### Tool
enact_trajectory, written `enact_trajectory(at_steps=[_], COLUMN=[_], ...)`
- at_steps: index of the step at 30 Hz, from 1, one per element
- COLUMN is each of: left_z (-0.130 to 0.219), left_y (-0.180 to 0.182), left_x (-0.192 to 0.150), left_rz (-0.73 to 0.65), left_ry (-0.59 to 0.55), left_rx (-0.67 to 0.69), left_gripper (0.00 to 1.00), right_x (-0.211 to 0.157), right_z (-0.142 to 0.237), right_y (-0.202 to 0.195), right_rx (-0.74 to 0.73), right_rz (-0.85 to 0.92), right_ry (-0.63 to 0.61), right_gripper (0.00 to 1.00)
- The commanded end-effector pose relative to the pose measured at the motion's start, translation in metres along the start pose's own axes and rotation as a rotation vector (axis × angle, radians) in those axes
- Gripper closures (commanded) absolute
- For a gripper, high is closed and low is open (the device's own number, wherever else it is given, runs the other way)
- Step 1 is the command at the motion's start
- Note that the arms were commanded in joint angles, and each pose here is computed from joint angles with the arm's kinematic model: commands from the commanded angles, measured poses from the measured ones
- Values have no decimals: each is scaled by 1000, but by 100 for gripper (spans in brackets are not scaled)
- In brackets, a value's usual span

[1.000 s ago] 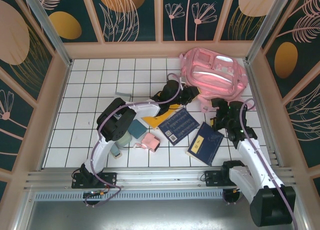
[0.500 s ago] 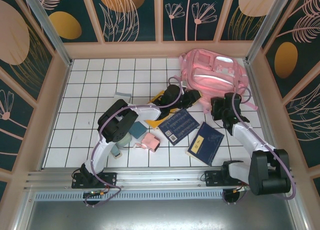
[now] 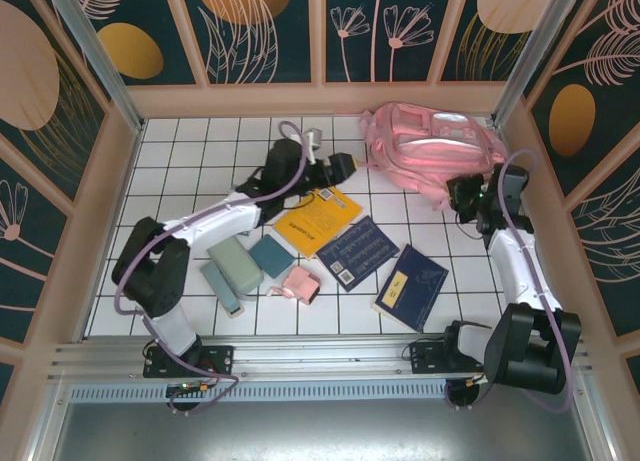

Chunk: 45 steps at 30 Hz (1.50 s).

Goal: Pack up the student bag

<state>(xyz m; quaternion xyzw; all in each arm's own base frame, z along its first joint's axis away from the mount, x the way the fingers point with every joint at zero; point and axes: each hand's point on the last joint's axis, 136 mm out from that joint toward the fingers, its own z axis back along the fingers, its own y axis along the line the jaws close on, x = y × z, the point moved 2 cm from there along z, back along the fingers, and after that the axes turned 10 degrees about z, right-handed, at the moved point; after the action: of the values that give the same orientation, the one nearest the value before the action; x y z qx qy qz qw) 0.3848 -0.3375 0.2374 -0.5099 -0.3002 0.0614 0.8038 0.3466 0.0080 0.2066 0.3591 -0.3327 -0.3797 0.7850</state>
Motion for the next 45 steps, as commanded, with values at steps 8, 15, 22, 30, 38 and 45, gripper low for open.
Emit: enact_trajectory(at_steps=[8, 15, 22, 30, 38, 45], left_z=[10, 5, -13, -39, -52, -54], left_y=[50, 46, 64, 99, 101, 101], left_x=[-10, -8, 7, 2, 8, 10], left_rz=[-284, -284, -147, -57, 25, 116], left_ry=[158, 239, 232, 274, 248, 223], left_rx=[161, -177, -313, -322, -421, -552], left_gripper=[27, 50, 41, 21, 16, 17], right_x=[-27, -24, -24, -24, -28, -28], right_z=[28, 38, 40, 42, 42, 44], right_y=[68, 89, 96, 99, 99, 103], right_rx=[266, 311, 352, 377, 413, 439], right_rz=[126, 130, 101, 77, 47, 27], right_ry=[273, 298, 323, 334, 358, 363], right_gripper=[100, 100, 100, 100, 100, 100])
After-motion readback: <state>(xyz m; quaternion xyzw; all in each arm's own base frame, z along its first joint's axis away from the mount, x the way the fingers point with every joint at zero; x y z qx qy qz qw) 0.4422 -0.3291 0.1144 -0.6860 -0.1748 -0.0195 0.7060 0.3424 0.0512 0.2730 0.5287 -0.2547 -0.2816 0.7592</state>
